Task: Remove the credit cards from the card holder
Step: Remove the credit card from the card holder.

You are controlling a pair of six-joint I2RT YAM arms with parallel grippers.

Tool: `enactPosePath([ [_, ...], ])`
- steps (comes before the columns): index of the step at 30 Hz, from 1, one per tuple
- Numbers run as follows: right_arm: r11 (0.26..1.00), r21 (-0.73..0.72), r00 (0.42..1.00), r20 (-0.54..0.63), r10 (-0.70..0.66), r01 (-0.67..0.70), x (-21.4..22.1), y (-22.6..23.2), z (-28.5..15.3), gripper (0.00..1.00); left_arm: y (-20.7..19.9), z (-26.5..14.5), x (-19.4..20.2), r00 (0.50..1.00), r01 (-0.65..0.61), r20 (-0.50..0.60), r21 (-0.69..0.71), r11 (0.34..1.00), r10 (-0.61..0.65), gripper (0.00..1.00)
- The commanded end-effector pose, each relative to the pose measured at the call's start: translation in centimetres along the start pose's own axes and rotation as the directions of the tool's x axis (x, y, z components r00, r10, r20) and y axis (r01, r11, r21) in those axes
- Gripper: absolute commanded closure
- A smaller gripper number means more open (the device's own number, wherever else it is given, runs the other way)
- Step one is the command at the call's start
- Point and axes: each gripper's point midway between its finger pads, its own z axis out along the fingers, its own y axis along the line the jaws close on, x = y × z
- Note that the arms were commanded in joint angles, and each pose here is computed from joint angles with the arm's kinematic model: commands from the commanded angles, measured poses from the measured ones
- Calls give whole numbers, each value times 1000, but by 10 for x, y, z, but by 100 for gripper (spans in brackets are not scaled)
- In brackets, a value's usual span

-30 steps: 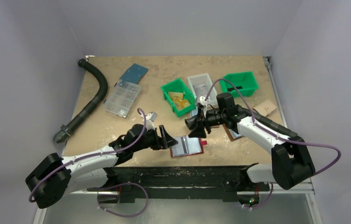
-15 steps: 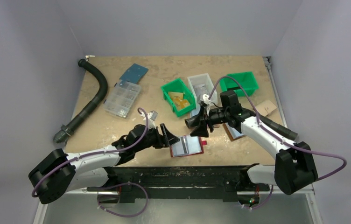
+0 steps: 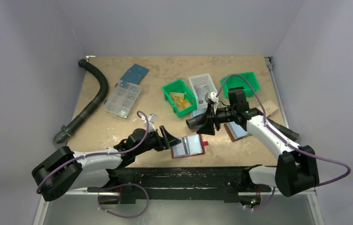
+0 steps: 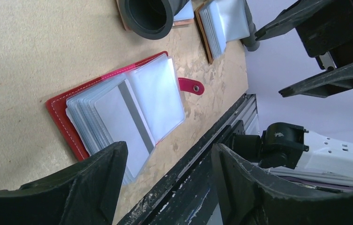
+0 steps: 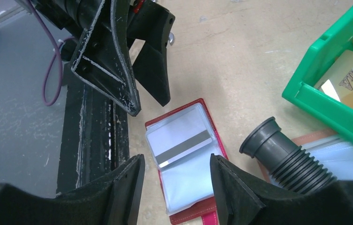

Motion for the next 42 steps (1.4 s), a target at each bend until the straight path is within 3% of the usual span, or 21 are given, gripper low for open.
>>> enactPosePath([
  [1,999,15,999,6,-52,52,-12,-2,-5,40,-16,1,-3,1000,21,12,71,997,-22,30],
  [10,997,73,997,-71,-7,12,-2,-14,4,50,6,8,3,999,-34,-28,-87,996,32,31],
  [13,997,75,991,-129,-18,28,5,-17,10,59,9,6,0,998,-59,-23,-125,990,56,31],
  [17,999,0,950,-311,30,-32,34,-15,15,78,2,4,-7,997,-81,-2,-116,990,82,31],
  [21,999,-48,925,-380,-15,-3,48,-12,27,79,-5,0,-11,996,-91,16,-88,992,93,31],
  [26,989,-33,927,-346,-145,142,44,-8,36,77,-3,-6,-15,994,-89,49,-86,992,94,31],
  [31,990,-2,930,-344,-132,139,48,-16,41,75,1,-7,-11,995,-83,45,-79,993,86,31],
  [42,987,-5,922,-356,150,-162,57,-8,63,79,5,5,3,998,-59,10,-64,996,60,35],
])
